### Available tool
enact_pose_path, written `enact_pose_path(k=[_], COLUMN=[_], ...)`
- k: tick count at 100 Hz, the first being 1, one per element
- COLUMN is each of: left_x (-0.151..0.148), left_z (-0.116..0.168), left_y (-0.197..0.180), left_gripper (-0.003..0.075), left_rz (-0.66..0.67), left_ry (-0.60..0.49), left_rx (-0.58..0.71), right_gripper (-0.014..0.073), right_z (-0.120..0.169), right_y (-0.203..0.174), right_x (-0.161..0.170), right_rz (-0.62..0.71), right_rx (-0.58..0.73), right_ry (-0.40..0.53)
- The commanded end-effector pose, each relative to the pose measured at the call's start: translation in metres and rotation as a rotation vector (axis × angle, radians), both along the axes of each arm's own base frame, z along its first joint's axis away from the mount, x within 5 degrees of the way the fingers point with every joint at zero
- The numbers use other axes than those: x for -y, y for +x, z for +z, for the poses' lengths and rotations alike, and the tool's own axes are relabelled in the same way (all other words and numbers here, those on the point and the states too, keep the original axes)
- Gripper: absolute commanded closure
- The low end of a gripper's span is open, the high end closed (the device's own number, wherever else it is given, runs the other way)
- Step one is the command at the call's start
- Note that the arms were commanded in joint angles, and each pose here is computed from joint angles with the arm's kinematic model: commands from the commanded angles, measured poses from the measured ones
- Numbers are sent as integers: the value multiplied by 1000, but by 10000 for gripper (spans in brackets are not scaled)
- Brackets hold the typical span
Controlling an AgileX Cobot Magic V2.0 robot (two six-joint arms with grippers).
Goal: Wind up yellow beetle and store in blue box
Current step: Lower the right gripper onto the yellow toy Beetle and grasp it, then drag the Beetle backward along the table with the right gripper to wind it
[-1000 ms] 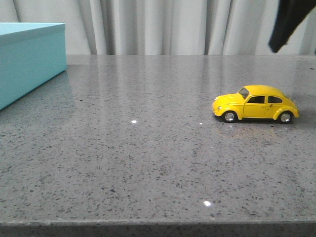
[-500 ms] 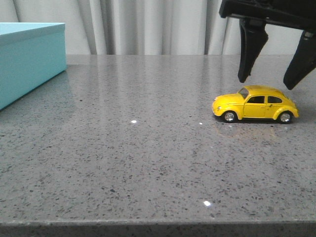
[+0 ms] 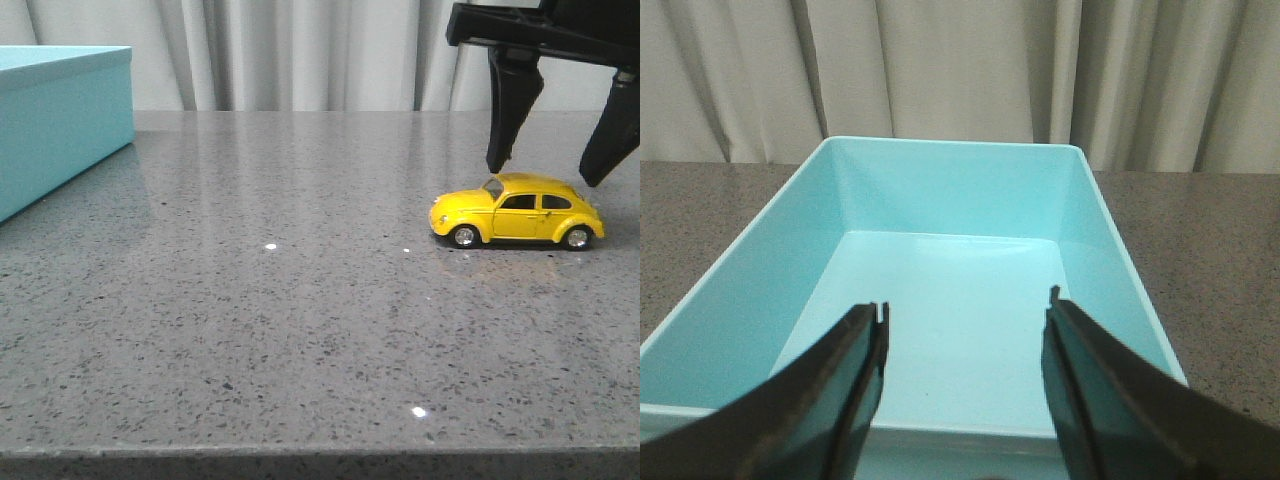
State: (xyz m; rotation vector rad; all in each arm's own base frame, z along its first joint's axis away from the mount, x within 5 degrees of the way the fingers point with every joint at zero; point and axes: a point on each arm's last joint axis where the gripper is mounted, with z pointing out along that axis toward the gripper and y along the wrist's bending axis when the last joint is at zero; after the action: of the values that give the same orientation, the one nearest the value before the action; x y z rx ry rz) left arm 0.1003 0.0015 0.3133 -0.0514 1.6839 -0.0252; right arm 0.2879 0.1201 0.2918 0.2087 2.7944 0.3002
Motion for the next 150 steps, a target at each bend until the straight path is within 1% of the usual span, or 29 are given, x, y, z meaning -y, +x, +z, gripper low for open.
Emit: enact_pose_path(k=[1,11,63,71,85,105,121,150], left_x=[0,0,0,0,0,0,0,0], left_z=[17,17,17,17,17,17,17,17], left_y=[2,2,2,2,2,2,2,2], left_gripper=[365,365,365,365,365,365,365,365], left_rz=[3,3,3,3,3,3,3,3], left_ry=[-11,-11,-11,-11,-11,-11,-11,-11], left_rx=[102,102,102,102,102,102,102,102], right_gripper=[109,109,109,109,109,109,109,109], right_z=[16,9,4,4,3,-1,-4,-10], right_y=[1,2,4,4,4,6,1,-2], right_x=[0,-3,-4,-3,2,22,46,91], right_rz=[0,8,12,16,22,-22,-63,-100], right_rx=[61,30,18,19,12,3,-4,2], right_ry=[13,0,-10,-21,-68,-89,-105,-144])
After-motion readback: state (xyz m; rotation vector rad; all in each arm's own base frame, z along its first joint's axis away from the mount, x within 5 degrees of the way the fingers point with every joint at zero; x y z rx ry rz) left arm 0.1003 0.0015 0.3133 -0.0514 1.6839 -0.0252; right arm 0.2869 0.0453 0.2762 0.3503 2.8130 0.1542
